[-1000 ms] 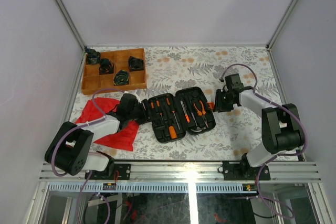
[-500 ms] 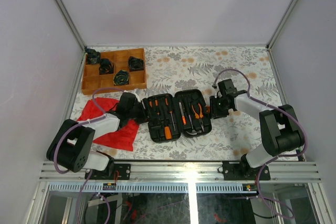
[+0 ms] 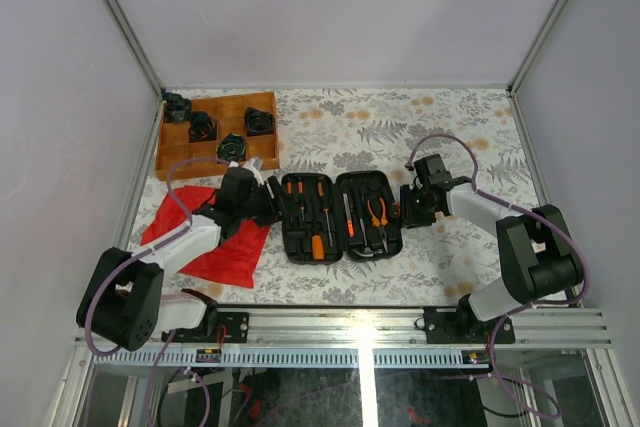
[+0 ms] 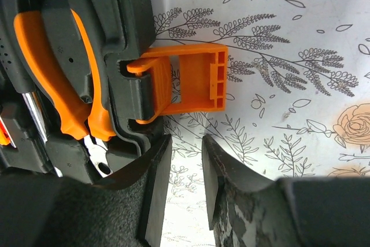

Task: Sort the tools into containers
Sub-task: Close the storage box at the center of the board.

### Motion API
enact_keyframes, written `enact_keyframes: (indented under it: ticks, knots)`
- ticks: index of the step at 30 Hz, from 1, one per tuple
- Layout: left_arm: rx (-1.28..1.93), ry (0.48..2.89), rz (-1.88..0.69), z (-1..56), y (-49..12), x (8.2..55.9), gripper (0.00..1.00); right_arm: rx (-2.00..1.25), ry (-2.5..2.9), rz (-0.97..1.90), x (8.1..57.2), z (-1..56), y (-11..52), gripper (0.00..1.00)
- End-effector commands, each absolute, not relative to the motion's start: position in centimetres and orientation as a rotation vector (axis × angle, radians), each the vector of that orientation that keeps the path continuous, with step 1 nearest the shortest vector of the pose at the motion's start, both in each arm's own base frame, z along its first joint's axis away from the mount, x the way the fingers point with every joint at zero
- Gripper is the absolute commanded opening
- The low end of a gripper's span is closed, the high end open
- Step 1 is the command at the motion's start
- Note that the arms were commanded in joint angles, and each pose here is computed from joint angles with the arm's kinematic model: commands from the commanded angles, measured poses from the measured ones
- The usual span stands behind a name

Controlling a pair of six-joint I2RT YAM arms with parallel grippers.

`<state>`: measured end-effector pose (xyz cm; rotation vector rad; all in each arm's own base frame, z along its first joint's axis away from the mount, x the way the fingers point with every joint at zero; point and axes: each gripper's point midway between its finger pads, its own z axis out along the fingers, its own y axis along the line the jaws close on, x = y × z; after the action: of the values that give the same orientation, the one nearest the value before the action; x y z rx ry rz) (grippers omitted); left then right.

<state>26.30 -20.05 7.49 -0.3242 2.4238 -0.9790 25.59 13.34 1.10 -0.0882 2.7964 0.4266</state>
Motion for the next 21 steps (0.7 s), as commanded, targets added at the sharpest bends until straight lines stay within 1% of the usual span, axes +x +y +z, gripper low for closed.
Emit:
enact_keyframes:
  ticks: [1,12,21]
  knots:
    - [-0.115,2.211,-1.317,16.6,-25.8,26.6,0.56,-0.096,2.797,0.624,24.2,1.0,16.9,0.37]
    - [-0.064,2.174,-1.392,19.0,-29.3,25.8,0.56,-0.094,2.797,0.627,23.9,0.6,17.1,0.37]
    - [-0.035,2.192,-1.397,18.6,-31.7,25.7,0.56,-0.089,2.787,0.632,24.1,0.5,17.1,0.36]
